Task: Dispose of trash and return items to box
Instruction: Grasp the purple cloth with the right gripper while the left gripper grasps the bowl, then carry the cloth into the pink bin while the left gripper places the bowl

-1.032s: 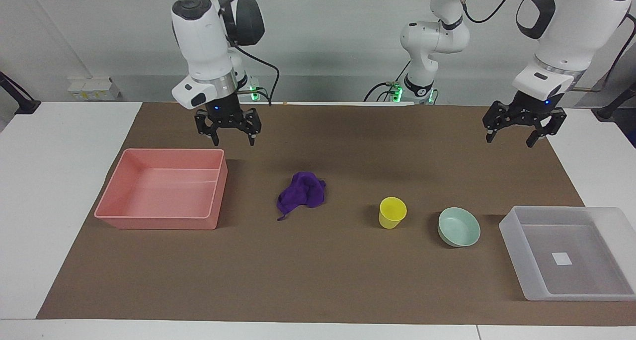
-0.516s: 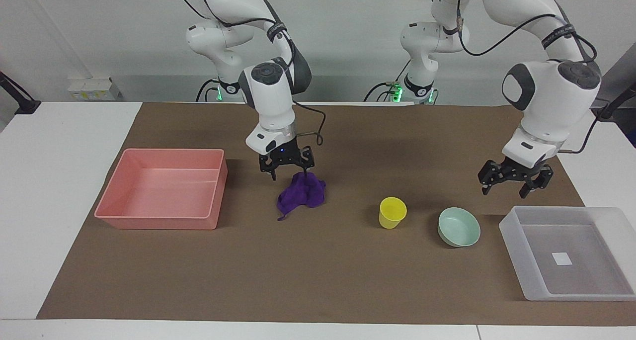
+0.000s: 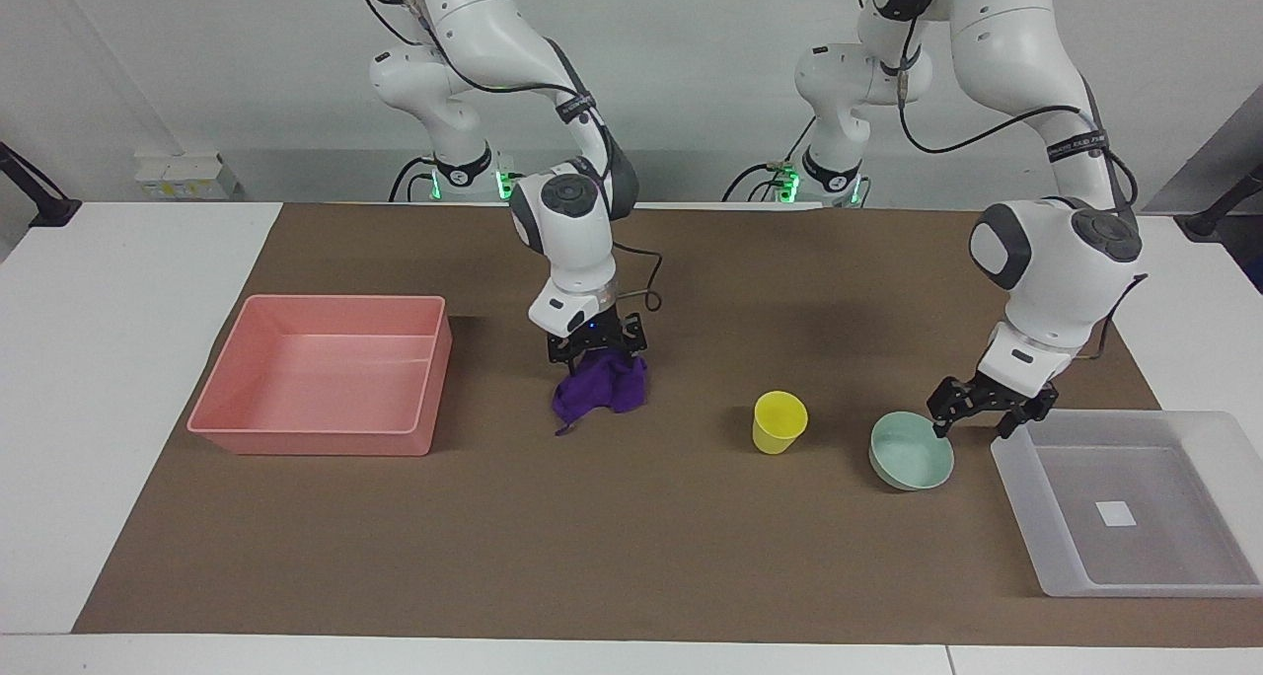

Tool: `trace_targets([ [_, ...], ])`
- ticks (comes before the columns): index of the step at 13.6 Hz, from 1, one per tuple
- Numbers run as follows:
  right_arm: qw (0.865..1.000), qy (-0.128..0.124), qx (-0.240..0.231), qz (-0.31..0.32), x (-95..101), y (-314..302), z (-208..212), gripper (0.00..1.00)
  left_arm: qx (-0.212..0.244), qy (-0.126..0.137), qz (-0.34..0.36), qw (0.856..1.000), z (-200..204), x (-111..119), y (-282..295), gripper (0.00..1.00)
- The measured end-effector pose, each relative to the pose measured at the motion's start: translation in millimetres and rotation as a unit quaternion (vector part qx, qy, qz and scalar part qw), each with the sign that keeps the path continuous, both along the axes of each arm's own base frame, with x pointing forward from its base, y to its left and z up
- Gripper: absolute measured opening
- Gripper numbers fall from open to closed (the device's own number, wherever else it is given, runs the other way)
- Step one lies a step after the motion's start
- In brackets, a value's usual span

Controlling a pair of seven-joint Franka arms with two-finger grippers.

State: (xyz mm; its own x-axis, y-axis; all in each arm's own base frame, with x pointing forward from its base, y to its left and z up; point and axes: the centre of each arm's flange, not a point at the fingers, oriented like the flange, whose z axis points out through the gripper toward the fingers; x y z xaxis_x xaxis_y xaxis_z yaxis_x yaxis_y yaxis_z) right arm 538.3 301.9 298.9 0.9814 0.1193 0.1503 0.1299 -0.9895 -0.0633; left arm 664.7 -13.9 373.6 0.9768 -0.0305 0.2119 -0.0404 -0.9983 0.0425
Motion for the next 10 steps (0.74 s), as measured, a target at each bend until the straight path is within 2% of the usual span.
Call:
trace_targets([
  [2, 1.000, 0.000, 0.000, 0.000, 1.1, 0.4, -2.4, 0.60, -0.001, 0.001, 0.010, 1.000, -17.9, 3.3, -0.4, 1.00],
  [4, 1.000, 0.001, 0.001, -0.006, 2.2, 0.5, 2.2, 0.38, 0.000, 0.003, 0.012, 1.000, -33.1, 5.4, -1.7, 0.95],
  [5, 1.000, 0.003, 0.000, -0.011, 2.9, -0.2, 5.2, 0.27, 0.000, 0.005, 0.012, 1.000, -39.2, 5.2, -2.8, 0.87],
  [6, 1.000, 0.006, -0.002, -0.015, 3.7, -1.3, 9.1, 0.18, -0.001, 0.004, 0.014, 1.000, -44.4, 4.0, -3.8, 0.86],
  [8, 0.999, 0.011, -0.003, -0.030, 7.1, -5.0, 28.6, 0.16, -0.001, -0.001, 0.018, 1.000, -54.6, -0.6, -6.3, 0.59],
  [9, 0.999, 0.011, -0.001, -0.041, 10.1, -9.2, 49.0, 0.14, -0.002, 0.001, 0.019, 1.000, -58.0, -2.5, -7.1, 0.48],
  [10, 0.999, 0.009, 0.001, -0.051, 13.3, -15.4, 71.3, 0.14, -0.002, 0.001, 0.018, 1.000, -58.3, -2.8, -7.2, 0.32],
])
